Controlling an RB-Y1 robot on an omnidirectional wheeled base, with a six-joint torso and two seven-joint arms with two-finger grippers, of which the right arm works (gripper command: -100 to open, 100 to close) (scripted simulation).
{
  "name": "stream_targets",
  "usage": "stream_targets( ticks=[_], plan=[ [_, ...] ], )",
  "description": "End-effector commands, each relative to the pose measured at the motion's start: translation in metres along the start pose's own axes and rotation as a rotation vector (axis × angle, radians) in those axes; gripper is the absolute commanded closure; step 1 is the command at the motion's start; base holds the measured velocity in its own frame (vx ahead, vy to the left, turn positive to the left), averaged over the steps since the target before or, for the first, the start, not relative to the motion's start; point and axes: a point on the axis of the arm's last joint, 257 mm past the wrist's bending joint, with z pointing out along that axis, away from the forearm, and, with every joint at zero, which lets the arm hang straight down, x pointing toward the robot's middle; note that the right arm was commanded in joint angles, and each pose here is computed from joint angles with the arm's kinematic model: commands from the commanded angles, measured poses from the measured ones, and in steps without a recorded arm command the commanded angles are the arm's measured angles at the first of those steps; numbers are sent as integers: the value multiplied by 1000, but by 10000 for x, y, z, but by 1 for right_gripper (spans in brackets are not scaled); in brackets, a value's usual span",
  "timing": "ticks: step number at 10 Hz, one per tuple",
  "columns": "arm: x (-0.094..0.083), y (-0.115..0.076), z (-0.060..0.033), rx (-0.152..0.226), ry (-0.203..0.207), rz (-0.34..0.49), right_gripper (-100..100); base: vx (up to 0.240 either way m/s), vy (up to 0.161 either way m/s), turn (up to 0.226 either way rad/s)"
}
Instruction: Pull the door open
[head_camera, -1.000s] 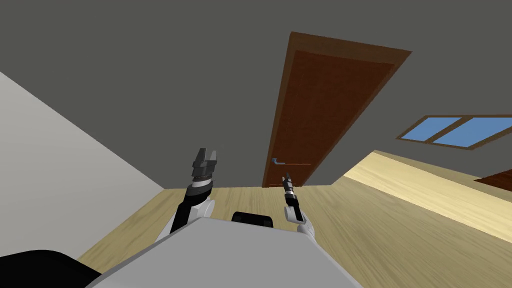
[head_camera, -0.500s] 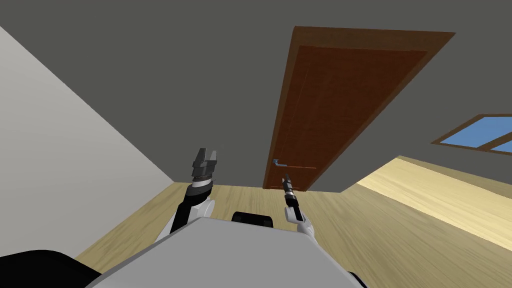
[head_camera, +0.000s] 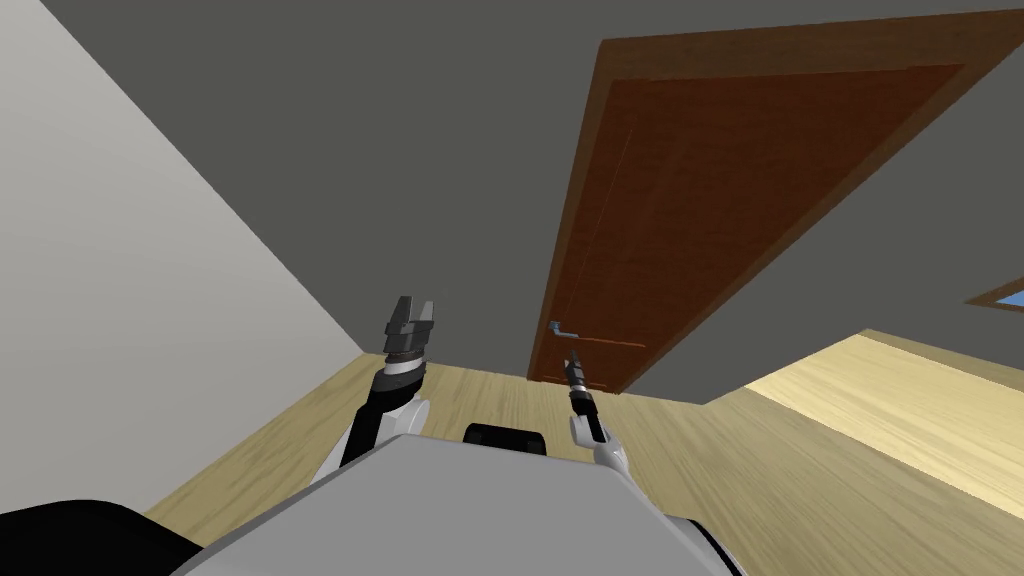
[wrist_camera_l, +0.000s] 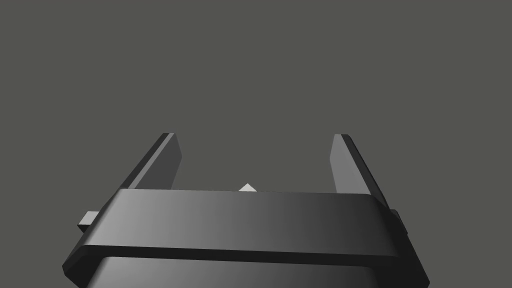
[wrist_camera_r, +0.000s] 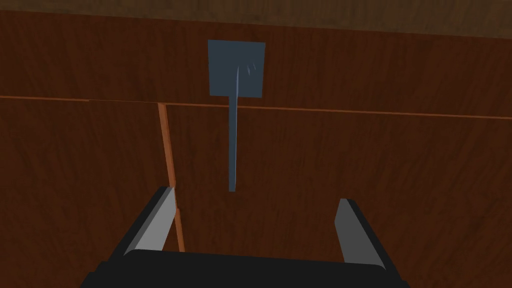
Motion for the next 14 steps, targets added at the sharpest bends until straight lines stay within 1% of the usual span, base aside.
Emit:
stream_targets(
  ticks=[1, 2, 4, 6, 7, 9, 10, 11, 13, 14],
  plan=[
    [-25, -59, 0, 16, -2, -4, -100, -2, -75, 140],
    [-43, -114, -5, 30, -3, -8, -100, 16, -86, 187],
    [-60, -165, -10, 44, -5, -13, -100, 9, -78, 117],
    [-60, -164, -11, 45, -5, -13, -100, 1, -40, 37],
    [-234, -173, -63, 47, -34, -12, -100, 100, 9, 191],
    [-592, -179, -181, 49, -93, -11, -100, 199, 26, 340],
    [-693, -178, -217, 49, -110, -12, -100, 177, 24, 211],
    [-890, -172, -291, 48, -143, -12, -100, 180, -1, 245],
    [-890, -172, -291, 48, -143, -12, -100, 78, -12, 37],
    [-1065, -162, -361, 47, -173, -13, -100, 51, -10, 170]
  ],
)
